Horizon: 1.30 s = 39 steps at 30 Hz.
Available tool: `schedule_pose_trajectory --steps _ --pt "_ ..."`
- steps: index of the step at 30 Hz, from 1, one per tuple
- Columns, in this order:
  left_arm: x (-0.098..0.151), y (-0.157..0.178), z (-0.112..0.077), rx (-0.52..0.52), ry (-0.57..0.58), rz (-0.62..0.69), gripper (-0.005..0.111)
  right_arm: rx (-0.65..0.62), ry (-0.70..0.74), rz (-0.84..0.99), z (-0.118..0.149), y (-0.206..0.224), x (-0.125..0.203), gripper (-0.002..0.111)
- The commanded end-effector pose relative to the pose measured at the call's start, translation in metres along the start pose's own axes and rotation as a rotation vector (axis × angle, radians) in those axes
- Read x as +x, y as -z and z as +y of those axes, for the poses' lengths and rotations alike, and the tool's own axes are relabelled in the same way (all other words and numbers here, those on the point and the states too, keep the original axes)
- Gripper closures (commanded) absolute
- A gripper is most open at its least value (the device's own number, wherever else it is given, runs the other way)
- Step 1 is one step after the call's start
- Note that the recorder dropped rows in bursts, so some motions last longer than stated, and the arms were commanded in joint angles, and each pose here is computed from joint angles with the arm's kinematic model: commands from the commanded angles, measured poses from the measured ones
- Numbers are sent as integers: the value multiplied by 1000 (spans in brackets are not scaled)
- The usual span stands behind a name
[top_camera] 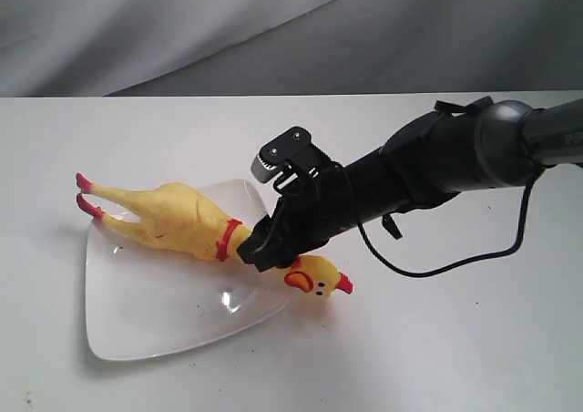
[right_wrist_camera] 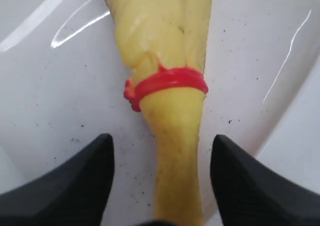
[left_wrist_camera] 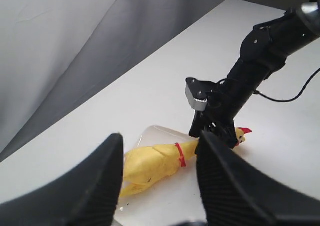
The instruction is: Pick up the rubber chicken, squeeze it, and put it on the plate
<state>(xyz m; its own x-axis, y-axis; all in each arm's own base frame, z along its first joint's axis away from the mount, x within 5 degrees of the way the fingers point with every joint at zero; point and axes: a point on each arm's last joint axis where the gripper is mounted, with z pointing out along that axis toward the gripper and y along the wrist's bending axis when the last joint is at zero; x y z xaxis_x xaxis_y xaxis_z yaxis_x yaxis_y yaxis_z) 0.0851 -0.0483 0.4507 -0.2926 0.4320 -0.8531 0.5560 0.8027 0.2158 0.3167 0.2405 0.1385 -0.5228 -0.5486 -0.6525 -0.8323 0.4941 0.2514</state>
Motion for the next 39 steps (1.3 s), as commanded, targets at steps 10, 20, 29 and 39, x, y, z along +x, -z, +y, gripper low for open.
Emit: schedule_pose_trajectory --steps 10,20,29,39 --pt "13 4 -7 78 33 138 107 53 190 -178 81 168 -61 108" --pt "54 148 5 58 256 -350 107 364 360 -748 176 335 15 108" --pt "123 214 2 53 291 -618 107 597 380 -1208 206 378 129 108" --pt "145 229 1 62 333 -690 107 590 395 -1231 209 373 148 108"
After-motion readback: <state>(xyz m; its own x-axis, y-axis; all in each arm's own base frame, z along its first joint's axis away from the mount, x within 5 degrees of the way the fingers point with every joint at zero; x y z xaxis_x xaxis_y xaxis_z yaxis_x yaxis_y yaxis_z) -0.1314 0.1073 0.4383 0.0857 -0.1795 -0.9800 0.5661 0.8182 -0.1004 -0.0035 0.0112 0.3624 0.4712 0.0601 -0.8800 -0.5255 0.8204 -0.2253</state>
